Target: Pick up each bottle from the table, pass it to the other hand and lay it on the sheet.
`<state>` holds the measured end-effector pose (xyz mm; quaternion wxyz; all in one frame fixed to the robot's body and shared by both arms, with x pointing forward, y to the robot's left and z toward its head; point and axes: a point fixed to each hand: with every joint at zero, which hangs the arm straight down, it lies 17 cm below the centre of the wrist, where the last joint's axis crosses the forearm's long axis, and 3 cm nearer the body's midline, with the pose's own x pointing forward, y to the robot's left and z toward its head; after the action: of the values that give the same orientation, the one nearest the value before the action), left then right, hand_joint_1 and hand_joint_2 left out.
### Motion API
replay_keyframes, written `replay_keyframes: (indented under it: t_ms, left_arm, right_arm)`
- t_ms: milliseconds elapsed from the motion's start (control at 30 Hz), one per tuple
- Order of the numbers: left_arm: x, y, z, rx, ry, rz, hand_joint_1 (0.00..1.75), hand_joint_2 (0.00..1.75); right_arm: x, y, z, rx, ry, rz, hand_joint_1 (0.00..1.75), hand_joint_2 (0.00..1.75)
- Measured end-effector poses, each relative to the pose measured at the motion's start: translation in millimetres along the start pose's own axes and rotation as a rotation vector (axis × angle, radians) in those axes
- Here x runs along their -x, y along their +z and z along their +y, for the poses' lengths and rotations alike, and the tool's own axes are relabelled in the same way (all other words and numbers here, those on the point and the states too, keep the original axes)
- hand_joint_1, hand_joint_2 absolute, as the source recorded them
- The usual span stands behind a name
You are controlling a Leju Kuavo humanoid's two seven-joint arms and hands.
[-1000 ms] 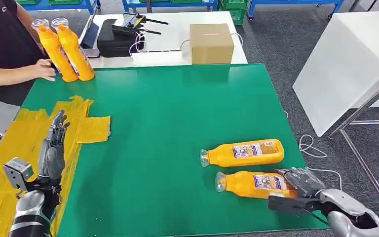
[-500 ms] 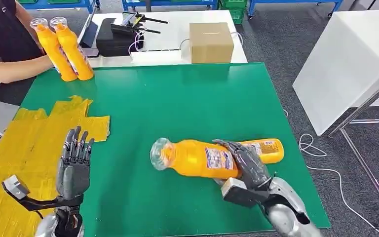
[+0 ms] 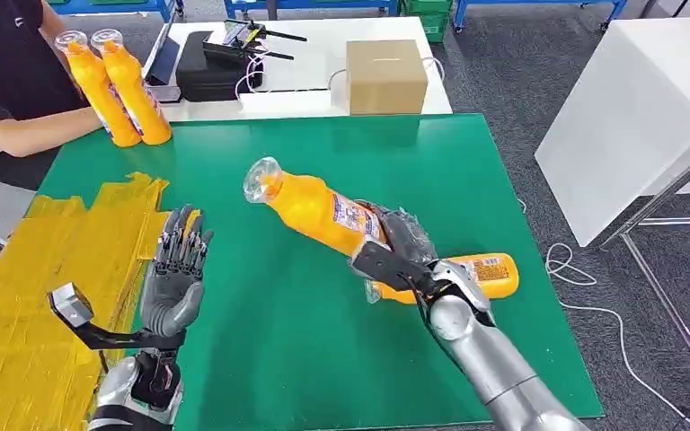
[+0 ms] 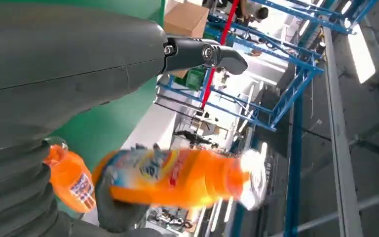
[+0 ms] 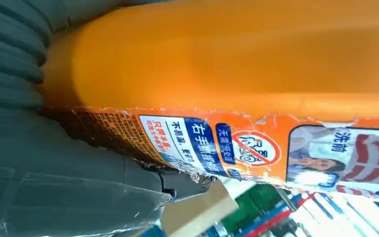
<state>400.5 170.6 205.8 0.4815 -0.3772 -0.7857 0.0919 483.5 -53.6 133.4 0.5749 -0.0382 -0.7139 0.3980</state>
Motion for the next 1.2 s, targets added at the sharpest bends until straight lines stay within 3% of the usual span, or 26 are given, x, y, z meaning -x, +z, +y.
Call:
replay_keyframes:
  t_ms: [300,567,1033,1067,1100,1200]
  left_arm:
    - [14.4,-16.3,-8.2,0.016,0.029,0.018,0.00,1.75]
    - [18.2,-11.3,9.5,-0.026,0.056,0.010,0.00,1.75]
    - [16.8,0.2,27.1,-0.065,0.037,-0.004,0.00,1.75]
    - [16.8,1.2,27.9,-0.067,0.036,-0.004,1.62,1.75]
    - [17.0,2.1,28.3,-0.069,0.035,-0.004,1.75,1.75]
    - [15.3,3.6,28.5,-0.068,0.040,-0.013,1.75,1.75]
  right_arm:
    - [-38.3,-28.9,81.3,-0.160,0.038,-0.016,1.75,1.75]
    - [-90.4,-21.2,146.3,-0.299,0.089,-0.121,1.75,1.75]
    - [-100.9,-8.6,176.6,-0.376,0.123,-0.142,1.75,1.75]
    - [-100.8,-8.2,177.5,-0.378,0.125,-0.142,1.75,1.75]
    - [-100.6,-7.8,178.2,-0.380,0.128,-0.141,1.75,1.75]
    - [-101.5,-7.1,179.8,-0.385,0.130,-0.145,1.75,1.75]
